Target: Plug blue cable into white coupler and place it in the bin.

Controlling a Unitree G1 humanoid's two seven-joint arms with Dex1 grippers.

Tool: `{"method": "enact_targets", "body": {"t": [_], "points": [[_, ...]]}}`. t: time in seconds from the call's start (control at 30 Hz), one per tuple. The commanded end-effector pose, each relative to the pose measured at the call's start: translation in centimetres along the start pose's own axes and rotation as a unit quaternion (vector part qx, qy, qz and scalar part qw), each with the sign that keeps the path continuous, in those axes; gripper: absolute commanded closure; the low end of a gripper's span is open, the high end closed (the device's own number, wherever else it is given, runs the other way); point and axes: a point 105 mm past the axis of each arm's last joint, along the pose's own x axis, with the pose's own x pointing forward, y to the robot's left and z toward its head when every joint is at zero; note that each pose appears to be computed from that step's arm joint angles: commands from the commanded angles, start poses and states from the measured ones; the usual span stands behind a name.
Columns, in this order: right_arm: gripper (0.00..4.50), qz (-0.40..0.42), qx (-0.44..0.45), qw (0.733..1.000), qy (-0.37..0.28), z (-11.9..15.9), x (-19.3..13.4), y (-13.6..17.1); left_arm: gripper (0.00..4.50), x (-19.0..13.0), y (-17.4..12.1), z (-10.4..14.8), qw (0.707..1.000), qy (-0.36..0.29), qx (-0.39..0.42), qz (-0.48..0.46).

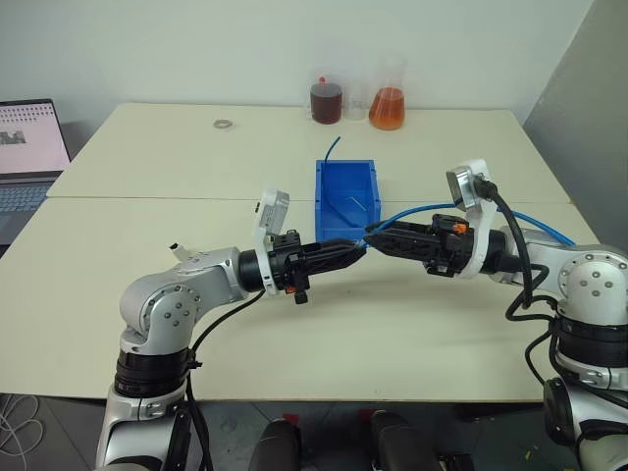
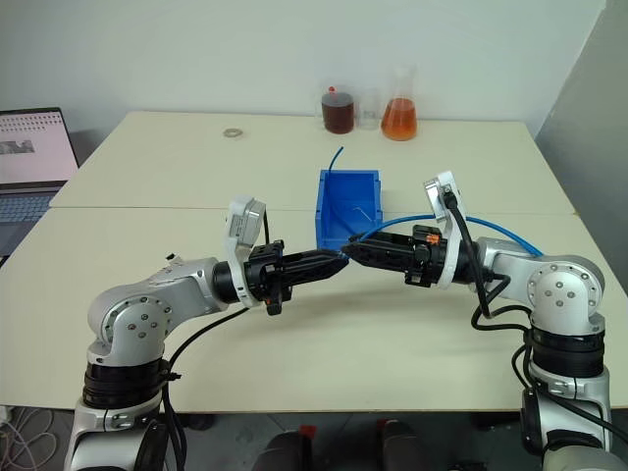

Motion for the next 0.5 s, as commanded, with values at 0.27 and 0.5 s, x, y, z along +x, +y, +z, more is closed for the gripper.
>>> {"method": "enact_targets", "body": {"t": [0.27, 0.5], "points": [[4.44, 0.039, -0.031, 0.999, 0.018, 0.24, 0.52, 1.43, 4.26, 0.41, -0.93, 1.06, 0.999, -0.019, 0.021, -0.015], [3.55, 0.042, -0.025, 0.999, 0.023, 0.41, 0.63, 1.37, 4.26, 0.42, -0.80, 1.16, 0.999, -0.021, 0.026, -0.010]]}}
